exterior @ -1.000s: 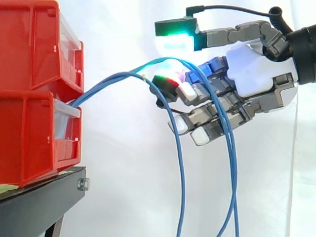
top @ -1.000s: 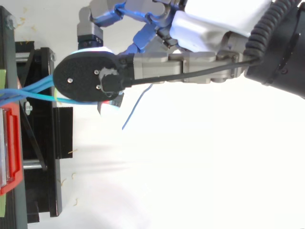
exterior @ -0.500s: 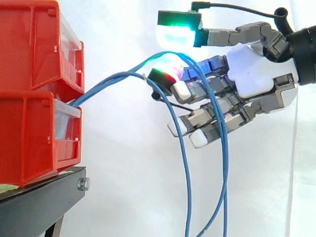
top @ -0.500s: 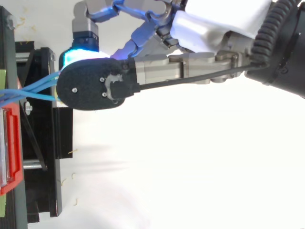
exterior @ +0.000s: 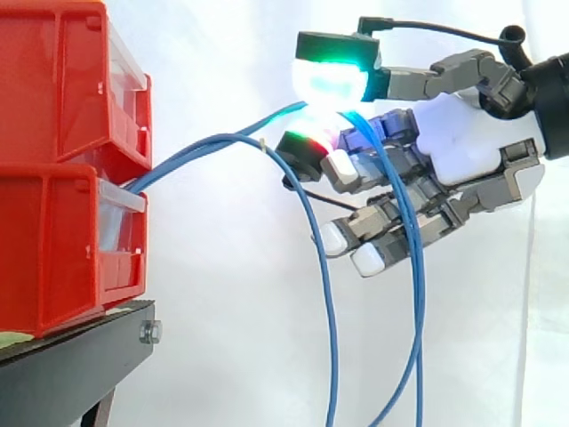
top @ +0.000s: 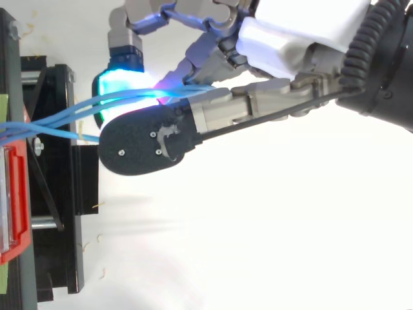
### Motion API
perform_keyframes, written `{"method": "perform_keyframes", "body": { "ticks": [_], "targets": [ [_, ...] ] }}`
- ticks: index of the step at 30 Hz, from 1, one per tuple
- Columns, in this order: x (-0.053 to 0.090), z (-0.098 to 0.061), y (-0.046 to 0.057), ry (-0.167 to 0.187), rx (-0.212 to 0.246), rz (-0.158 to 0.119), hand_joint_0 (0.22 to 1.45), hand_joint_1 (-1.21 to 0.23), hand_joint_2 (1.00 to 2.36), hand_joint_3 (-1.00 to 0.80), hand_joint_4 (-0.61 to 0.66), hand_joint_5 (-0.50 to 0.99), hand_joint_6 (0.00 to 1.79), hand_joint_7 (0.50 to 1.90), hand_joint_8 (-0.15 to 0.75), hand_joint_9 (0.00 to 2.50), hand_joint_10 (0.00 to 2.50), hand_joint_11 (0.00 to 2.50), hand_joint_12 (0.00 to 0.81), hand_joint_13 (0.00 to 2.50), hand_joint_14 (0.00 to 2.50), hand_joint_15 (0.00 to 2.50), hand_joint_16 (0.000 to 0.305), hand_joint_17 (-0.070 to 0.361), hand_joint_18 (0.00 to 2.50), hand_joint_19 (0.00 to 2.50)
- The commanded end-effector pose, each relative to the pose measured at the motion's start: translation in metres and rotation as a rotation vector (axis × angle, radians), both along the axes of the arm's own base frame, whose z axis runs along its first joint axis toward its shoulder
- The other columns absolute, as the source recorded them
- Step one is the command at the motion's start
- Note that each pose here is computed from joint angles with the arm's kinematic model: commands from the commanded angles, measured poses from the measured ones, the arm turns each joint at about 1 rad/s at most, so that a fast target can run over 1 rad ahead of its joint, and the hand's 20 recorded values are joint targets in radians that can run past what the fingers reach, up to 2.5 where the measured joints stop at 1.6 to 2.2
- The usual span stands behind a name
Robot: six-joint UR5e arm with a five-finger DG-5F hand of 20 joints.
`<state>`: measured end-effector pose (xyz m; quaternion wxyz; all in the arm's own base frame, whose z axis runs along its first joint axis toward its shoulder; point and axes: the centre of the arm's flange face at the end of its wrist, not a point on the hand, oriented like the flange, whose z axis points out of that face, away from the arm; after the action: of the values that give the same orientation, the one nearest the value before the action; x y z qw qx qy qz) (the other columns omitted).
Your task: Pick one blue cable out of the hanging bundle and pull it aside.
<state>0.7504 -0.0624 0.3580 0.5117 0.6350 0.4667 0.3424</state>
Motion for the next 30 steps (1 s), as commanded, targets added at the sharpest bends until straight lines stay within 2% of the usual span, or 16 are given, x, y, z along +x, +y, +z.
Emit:
{"method": "perform_keyframes", "body": {
  "ticks": [1, 3, 6, 7, 8, 9, 11, 13, 15, 16, 23, 26, 27, 30],
  "targets": [
    [-0.0012, 0.0000, -0.0004, 0.005, 0.010, 0.000, 0.78, -1.02, 1.02, -0.24, -0.16, -0.10, 0.88, 1.58, 0.161, 1.09, 0.02, 0.60, 0.348, 0.75, 0.02, 0.53, 0.044, 0.099, 0.59, 0.52],
    [-0.0013, -0.0001, 0.0007, 0.007, 0.010, 0.001, 0.78, -1.02, 1.03, -0.20, -0.08, -0.11, 0.90, 1.59, 0.150, 1.01, 0.02, 0.58, 0.357, 0.66, 0.02, 0.50, 0.045, 0.101, 0.55, 0.51],
    [-0.0014, -0.0003, 0.0010, 0.008, 0.011, 0.004, 0.79, -1.01, 1.02, -0.24, -0.06, -0.13, 0.89, 1.58, 0.139, 0.94, 0.02, 0.58, 0.364, 0.61, 0.02, 0.47, 0.046, 0.102, 0.53, 0.50],
    [-0.0015, -0.0004, 0.0012, 0.010, 0.011, 0.007, 0.78, -1.00, 1.01, -0.42, -0.07, -0.14, 0.89, 1.52, 0.148, 0.91, 0.02, 0.58, 0.368, 0.57, 0.02, 0.44, 0.046, 0.102, 0.52, 0.48],
    [-0.0016, -0.0005, 0.0005, 0.012, 0.012, 0.010, 0.75, -1.00, 1.00, -0.50, -0.06, -0.14, 0.89, 1.48, 0.160, 0.90, 0.02, 0.58, 0.369, 0.55, 0.02, 0.43, 0.046, 0.104, 0.52, 0.47],
    [-0.0016, -0.0005, 0.0005, 0.012, 0.012, 0.010, 0.70, -0.97, 1.00, -0.50, -0.05, -0.14, 0.88, 1.41, 0.169, 0.88, 0.02, 0.58, 0.372, 0.53, 0.02, 0.43, 0.047, 0.105, 0.49, 0.49],
    [-0.0015, -0.0006, 0.0019, 0.012, 0.013, 0.014, 0.61, -0.95, 1.00, -0.50, -0.01, -0.15, 0.85, 1.43, 0.193, 0.87, 0.02, 0.59, 0.381, 0.50, 0.02, 0.42, 0.048, 0.109, 0.46, 0.52],
    [-0.0015, -0.0006, 0.0019, 0.012, 0.013, 0.014, 0.48, -0.84, 1.00, -0.50, 0.01, -0.15, 0.84, 1.37, 0.235, 0.87, 0.02, 0.56, 0.417, 0.49, 0.02, 0.41, 0.057, 0.128, 0.44, 0.52],
    [-0.0015, -0.0006, 0.0019, 0.012, 0.013, 0.014, 0.45, -0.79, 1.00, -0.50, 0.02, -0.15, 0.83, 1.31, 0.251, 0.88, 0.02, 0.56, 0.433, 0.49, 0.02, 0.42, 0.060, 0.135, 0.46, 0.53],
    [-0.0014, -0.0006, 0.0021, 0.012, 0.014, 0.016, 0.43, -0.70, 1.00, -0.50, 0.01, -0.14, 0.82, 1.30, 0.260, 0.90, 0.02, 0.54, 0.443, 0.50, 0.02, 0.42, 0.062, 0.140, 0.47, 0.53],
    [-0.0014, -0.0006, 0.0021, 0.012, 0.014, 0.016, 0.49, -0.54, 1.00, -0.50, 0.00, -0.13, 0.79, 1.35, 0.255, 0.92, 0.02, 0.54, 0.427, 0.53, 0.02, 0.42, 0.059, 0.133, 0.47, 0.55],
    [-0.0015, -0.0006, 0.0009, 0.012, 0.014, 0.014, 0.55, -0.57, 1.00, -0.50, 0.01, -0.12, 0.78, 1.35, 0.242, 0.94, 0.02, 0.56, 0.410, 0.56, 0.02, 0.43, 0.055, 0.124, 0.47, 0.56],
    [-0.0014, -0.0006, 0.0021, 0.012, 0.014, 0.016, 0.58, -0.61, 1.01, -0.42, 0.01, -0.12, 0.78, 1.36, 0.237, 0.94, 0.02, 0.55, 0.403, 0.57, 0.02, 0.43, 0.054, 0.121, 0.47, 0.57],
    [-0.0017, 0.0005, 0.0020, 0.011, 0.014, 0.016, 0.58, -0.67, 1.02, -0.22, 0.02, -0.13, 0.79, 1.37, 0.240, 0.94, 0.02, 0.56, 0.403, 0.57, 0.02, 0.43, 0.054, 0.121, 0.48, 0.56]
  ]
}}
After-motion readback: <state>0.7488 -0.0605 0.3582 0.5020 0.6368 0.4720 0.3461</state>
